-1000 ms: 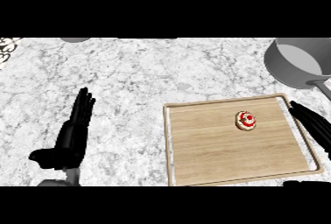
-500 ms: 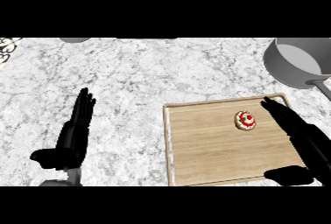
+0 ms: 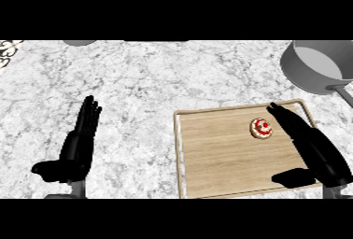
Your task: Pick the cupcake from the tray and place it in the pot
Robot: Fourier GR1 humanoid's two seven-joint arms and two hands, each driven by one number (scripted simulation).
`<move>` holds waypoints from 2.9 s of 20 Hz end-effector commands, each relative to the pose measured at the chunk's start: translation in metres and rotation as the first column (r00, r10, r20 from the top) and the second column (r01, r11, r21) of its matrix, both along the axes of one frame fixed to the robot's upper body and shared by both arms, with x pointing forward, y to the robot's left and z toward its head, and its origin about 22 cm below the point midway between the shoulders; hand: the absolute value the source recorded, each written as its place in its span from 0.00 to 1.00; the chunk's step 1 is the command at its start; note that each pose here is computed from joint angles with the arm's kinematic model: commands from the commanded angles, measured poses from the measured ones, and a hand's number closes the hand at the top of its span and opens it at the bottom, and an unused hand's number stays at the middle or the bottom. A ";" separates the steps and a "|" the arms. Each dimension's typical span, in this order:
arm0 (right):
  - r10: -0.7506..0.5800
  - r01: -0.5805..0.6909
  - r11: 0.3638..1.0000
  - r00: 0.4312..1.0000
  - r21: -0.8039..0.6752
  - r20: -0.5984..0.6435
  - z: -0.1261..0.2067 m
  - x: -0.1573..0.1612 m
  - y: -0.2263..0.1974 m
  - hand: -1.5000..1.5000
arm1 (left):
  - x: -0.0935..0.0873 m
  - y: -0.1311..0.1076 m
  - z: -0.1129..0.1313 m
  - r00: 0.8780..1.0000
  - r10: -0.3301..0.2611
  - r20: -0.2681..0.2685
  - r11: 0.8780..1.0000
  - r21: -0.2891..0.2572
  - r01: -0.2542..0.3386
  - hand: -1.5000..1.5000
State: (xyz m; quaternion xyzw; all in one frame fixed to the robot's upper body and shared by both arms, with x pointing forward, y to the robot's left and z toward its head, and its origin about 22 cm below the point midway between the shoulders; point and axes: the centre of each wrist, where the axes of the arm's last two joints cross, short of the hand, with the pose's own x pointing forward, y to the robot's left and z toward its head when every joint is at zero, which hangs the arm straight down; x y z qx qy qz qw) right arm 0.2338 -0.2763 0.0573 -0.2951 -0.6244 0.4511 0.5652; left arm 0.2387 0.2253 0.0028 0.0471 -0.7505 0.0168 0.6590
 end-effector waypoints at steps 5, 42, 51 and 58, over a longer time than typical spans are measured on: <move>-0.019 0.019 1.000 1.000 -0.007 -0.007 -0.027 0.023 0.014 0.00 | 0.005 -0.005 0.008 1.000 -0.007 -0.001 1.000 0.007 0.007 0.50; -0.207 0.255 0.961 0.920 -0.109 0.333 0.060 0.107 0.171 1.00 | 0.004 0.006 0.000 1.000 -0.007 0.008 1.000 0.010 0.007 0.50; -0.414 0.502 0.858 0.800 -0.107 0.433 0.106 0.106 0.156 1.00 | 0.001 0.006 0.011 1.000 -0.001 0.018 1.000 0.010 0.001 0.50; -0.521 0.612 0.786 0.730 -0.084 0.444 0.111 0.122 0.100 1.00 | 0.014 -0.002 0.007 1.000 0.011 -0.001 1.000 0.003 -0.011 0.50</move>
